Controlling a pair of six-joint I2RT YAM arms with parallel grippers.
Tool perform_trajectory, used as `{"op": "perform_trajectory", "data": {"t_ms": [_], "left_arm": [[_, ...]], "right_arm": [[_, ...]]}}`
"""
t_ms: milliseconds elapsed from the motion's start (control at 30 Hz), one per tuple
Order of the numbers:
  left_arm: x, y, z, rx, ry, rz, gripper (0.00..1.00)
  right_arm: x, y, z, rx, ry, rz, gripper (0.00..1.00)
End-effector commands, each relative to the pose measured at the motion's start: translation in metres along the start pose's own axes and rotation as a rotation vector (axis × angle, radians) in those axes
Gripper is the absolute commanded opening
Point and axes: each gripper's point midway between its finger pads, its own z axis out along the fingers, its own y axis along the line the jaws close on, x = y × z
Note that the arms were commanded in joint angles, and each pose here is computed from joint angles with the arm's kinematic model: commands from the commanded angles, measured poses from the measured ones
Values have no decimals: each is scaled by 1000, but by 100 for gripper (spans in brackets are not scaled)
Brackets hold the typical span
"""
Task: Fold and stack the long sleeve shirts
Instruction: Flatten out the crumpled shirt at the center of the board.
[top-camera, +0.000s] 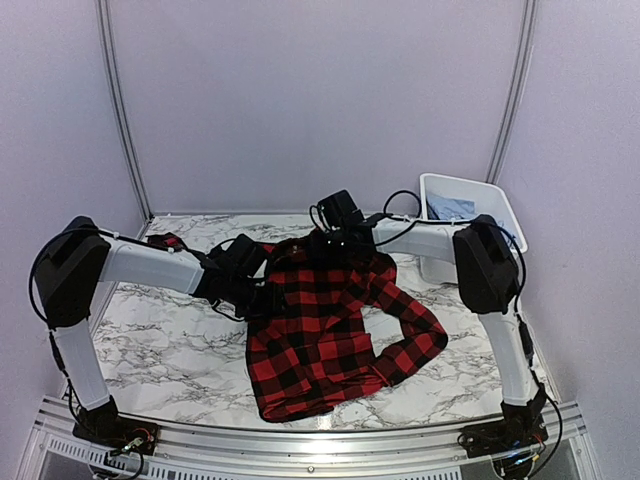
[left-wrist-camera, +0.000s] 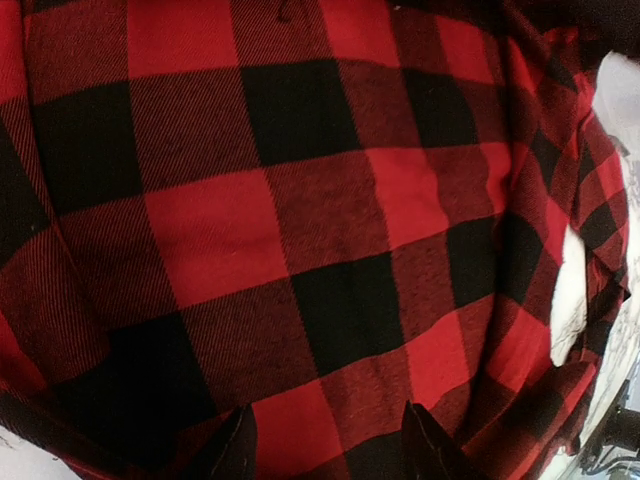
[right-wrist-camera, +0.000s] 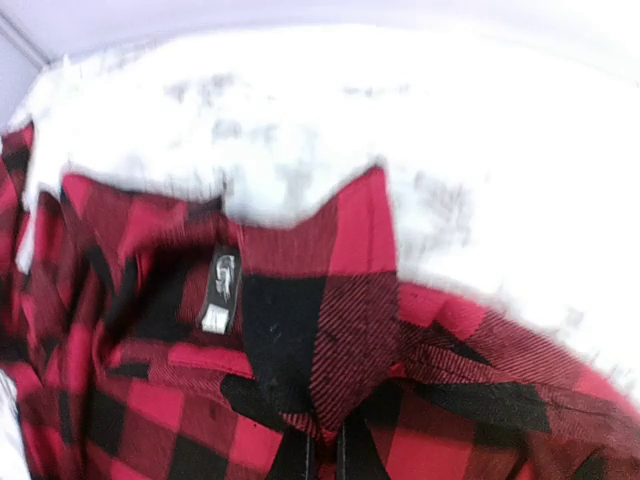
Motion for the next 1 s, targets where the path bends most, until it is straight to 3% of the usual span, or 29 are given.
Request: {"op": "perform_trajectory", "data": {"t_ms": [0,200,333,400,500,600,767,967], "left_arm": [[23,18,4,-53,74,24,51],[33,39,-18,-140,72,32,51],[35,50,-35,-181,50,32,51],[36,54,-40,-196,46,33,51],[39,64,-43,-219,54,25,51],[43,79,-46,-259,54,18,51],[42,91,-56,-281,30,-10,51],[-6,101,-76,-313,-123,-110,50]], "right_arm": [[-65,-31,4,65,-152,1,0],[-100,-71,31,62,-209,36,1],[-108,-78,45,24,-219,35,19],[-108,-76,48,-16,-204,29,33],[-118,-70,33,-23,-203,5,52],[-126,-57,8,-35,-203,-30,61],[-108,-27,-37,-99,-129,-74,63],[-27,31,-91,-224,-33,-139,60]]}}
